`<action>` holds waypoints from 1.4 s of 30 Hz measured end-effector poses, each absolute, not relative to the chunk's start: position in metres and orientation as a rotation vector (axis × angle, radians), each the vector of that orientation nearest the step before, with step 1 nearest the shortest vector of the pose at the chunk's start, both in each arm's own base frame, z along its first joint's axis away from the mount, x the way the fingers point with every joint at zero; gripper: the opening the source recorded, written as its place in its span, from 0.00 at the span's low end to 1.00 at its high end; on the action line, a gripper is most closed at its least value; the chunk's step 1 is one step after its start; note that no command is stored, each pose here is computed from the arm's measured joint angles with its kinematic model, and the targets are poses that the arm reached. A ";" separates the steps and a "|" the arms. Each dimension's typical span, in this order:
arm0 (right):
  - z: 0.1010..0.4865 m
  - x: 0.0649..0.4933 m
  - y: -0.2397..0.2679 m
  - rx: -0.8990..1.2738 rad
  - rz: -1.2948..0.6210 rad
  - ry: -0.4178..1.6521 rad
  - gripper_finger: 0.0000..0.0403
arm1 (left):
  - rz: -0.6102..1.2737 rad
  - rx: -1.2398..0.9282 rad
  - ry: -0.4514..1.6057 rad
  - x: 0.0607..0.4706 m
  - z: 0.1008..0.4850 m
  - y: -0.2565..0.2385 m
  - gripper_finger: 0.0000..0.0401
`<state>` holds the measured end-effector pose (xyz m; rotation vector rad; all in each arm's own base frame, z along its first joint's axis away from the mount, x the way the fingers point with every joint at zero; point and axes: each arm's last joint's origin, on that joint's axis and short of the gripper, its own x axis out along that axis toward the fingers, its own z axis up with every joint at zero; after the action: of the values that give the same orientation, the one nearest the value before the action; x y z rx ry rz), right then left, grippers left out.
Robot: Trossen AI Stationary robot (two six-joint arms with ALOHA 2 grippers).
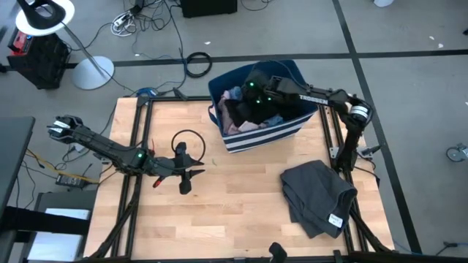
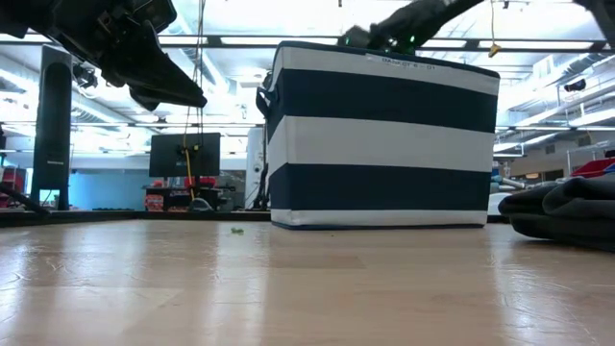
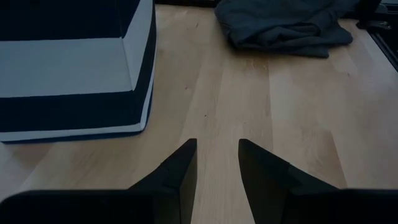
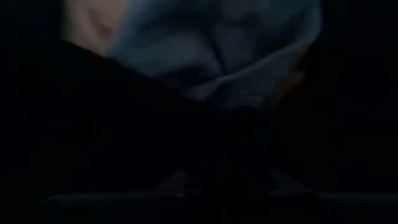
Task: Sort clothes
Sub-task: Put the black shirt in the blue laundry bin organizer, then put the gray shorts in the blue laundry bin organizer
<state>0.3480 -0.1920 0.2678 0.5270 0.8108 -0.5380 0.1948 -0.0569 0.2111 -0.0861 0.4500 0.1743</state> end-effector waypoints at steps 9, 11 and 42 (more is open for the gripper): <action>0.207 0.361 -0.204 0.595 -0.547 1.003 0.12 | 0.170 -0.063 0.452 0.195 0.211 -0.057 0.30; 0.203 0.362 -0.204 0.603 -0.536 1.011 0.12 | 0.170 -0.062 0.452 0.195 0.211 -0.057 0.30; 0.395 0.245 -0.136 0.439 -0.513 0.597 0.38 | 0.169 -0.062 0.450 0.195 0.211 -0.057 0.30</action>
<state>0.2446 -0.1360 0.3952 0.4389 0.5971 -0.5130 0.1949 -0.0569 0.2112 -0.0615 0.4503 0.1690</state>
